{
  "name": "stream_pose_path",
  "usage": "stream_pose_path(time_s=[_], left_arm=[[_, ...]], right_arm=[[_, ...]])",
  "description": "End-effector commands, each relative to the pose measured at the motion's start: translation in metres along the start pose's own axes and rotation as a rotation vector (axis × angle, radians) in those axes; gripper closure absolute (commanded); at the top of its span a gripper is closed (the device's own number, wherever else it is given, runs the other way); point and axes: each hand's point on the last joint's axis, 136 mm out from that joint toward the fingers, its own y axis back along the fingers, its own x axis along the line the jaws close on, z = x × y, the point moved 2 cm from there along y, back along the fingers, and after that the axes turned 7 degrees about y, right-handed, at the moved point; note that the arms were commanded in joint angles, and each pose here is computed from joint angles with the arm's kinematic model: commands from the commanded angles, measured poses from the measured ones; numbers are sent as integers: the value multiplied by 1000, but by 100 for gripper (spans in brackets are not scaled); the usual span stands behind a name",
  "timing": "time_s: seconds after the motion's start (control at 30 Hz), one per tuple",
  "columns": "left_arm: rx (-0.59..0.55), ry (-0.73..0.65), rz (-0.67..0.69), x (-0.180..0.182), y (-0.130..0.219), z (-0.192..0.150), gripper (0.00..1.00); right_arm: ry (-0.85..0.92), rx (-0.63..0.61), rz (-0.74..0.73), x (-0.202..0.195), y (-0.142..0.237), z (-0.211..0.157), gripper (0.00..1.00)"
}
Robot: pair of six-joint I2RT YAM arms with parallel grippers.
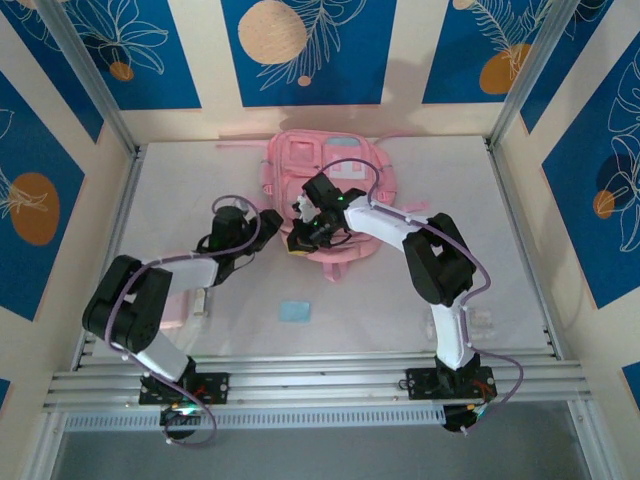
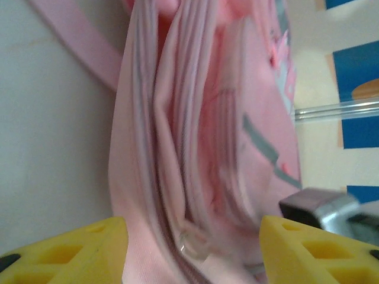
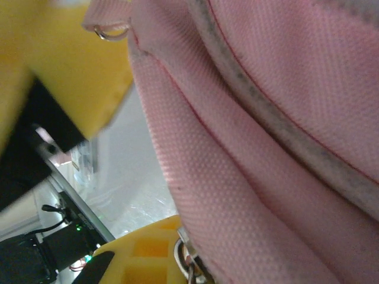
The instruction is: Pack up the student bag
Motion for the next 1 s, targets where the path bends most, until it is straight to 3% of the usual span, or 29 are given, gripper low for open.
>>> stream_pose_path(time_s=[0.0, 0.17, 0.33, 0.37, 0.7, 0.97], left_arm=[[-13, 34, -48, -9, -7, -6, 40], [-24, 62, -55, -2, -25, -13, 44], [-20, 65, -43, 14, -39, -17, 95], [-20, 65, -35, 17, -39, -18, 100], [-32, 20, -2, 21, -29, -15, 100], [-16, 5, 2, 19, -22, -9, 100]], right_arm=[[0, -26, 99, 20, 8, 3, 100], [-11, -12, 90, 22, 6, -9, 100], [-57, 59, 58, 12, 5, -30, 100], [-69, 82, 35, 8, 6, -36, 100], [-147, 250, -292, -66, 49, -107, 100], [-103, 191, -553, -134, 114, -97, 100]])
